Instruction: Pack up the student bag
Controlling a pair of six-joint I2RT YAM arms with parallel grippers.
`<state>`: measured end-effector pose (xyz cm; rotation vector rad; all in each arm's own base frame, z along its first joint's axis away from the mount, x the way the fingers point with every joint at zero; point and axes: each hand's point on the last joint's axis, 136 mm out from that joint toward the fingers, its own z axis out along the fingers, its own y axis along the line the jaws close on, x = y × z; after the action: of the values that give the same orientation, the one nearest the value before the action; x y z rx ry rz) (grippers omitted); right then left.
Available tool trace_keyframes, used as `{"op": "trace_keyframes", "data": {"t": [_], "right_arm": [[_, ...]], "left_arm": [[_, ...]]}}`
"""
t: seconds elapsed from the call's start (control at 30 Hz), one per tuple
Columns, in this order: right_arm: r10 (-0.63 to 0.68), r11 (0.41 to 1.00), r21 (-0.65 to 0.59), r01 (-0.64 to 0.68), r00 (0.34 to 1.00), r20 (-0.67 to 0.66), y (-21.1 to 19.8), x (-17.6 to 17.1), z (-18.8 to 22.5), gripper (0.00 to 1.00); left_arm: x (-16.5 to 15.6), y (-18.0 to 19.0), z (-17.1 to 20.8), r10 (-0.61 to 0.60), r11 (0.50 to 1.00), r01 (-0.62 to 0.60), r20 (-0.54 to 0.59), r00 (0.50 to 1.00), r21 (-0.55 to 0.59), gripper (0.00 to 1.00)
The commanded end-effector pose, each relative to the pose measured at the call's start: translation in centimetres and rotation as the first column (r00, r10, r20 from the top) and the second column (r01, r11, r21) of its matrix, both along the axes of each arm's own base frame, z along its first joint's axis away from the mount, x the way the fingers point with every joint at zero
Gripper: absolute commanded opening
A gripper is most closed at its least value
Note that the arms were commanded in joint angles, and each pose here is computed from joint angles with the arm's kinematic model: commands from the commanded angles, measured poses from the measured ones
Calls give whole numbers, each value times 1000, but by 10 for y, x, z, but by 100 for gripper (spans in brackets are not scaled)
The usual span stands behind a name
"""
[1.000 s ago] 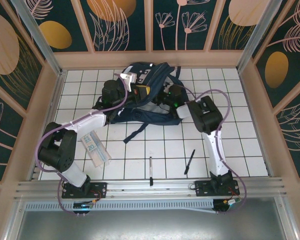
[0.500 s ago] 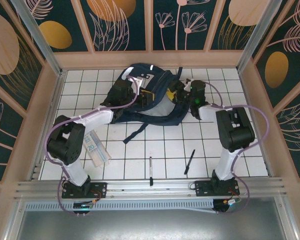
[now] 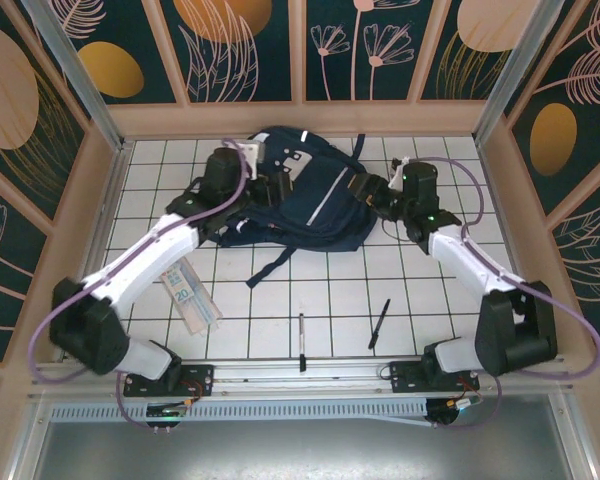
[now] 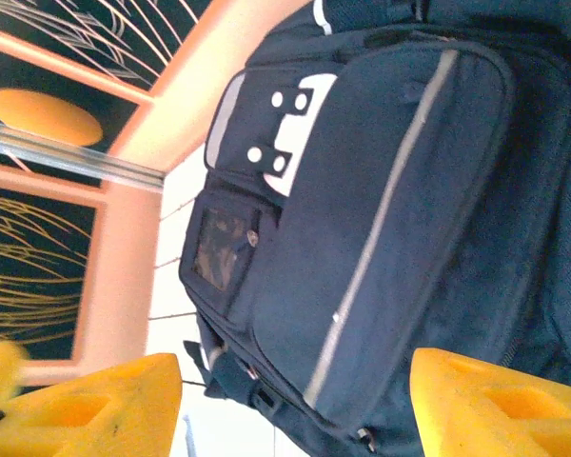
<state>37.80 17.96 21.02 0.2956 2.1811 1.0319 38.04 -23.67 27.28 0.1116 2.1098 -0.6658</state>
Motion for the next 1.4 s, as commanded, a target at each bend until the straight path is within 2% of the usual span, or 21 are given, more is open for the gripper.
{"op": "trace_keyframes", "data": {"t": [0.0, 0.1, 0.17, 0.23, 0.33, 0.47, 0.6, 0.67, 0.8, 0.9, 1.0, 1.1, 1.2, 1.27, 1.33, 1.37], "right_arm": [[23, 977, -210, -31, 999, -37, -5, -28, -31, 65], [135, 951, -279, -135, 991, -20, 31, -52, -35, 65], [229, 926, -305, -224, 973, -19, 64, -69, -40, 65], [289, 909, -304, -286, 957, -34, 90, -80, -48, 64], [372, 875, -311, -370, 927, -54, 127, -94, -59, 64], [405, 847, -344, -406, 911, -79, 157, -101, -72, 63], [411, 843, -334, -421, 906, -102, 167, -105, -82, 64], [400, 846, -343, -409, 911, -100, 166, -105, -85, 64], [383, 848, -361, -389, 919, -91, 162, -103, -84, 64], [383, 846, -369, -386, 920, -85, 161, -103, -82, 64], [382, 841, -385, -380, 921, -74, 159, -103, -79, 65], [379, 832, -410, -375, 922, -74, 156, -101, -81, 65], [406, 815, -413, -406, 909, -93, 160, -104, -85, 65], [450, 798, -396, -454, 886, -109, 169, -108, -85, 65], [494, 782, -371, -501, 861, -121, 178, -111, -84, 65], [519, 774, -356, -524, 846, -120, 184, -114, -81, 65]], "left_arm": [[-9, 65, -31, 243, 965, -232, -92, 966, 120, 80], [-14, 121, -54, 369, 921, -339, -147, 918, 191, 90], [-13, 148, -73, 424, 895, -382, -175, 889, 230, 92], [-10, 158, -92, 432, 893, -377, -232, 872, 244, 93], [-6, 154, -122, 400, 912, -336, -323, 857, 237, 93], [-14, 155, -150, 396, 916, -332, -390, 831, 224, 94], [-38, 188, -177, 455, 889, -413, -465, 760, 196, 96], [-50, 216, -186, 519, 848, -496, -484, 704, 187, 98], [-74, 269, -201, 669, 720, -652, -488, 561, 239, 99], [-86, 282, -215, 705, 691, -649, -498, 505, 318, 99], [-96, 282, -228, 695, 697, -632, -540, 475, 340, 99], [-98, 274, -231, 655, 733, -606, -564, 504, 309, 99], [-110, 265, -239, 621, 752, -586, -622, 477, 302, 99], [-119, 270, -238, 643, 739, -581, -615, 456, 342, 99], [-131, 281, -236, 698, 691, -595, -592, 403, 409, 99], [-131, 277, -234, 687, 698, -602, -600, 410, 388, 99]]}}
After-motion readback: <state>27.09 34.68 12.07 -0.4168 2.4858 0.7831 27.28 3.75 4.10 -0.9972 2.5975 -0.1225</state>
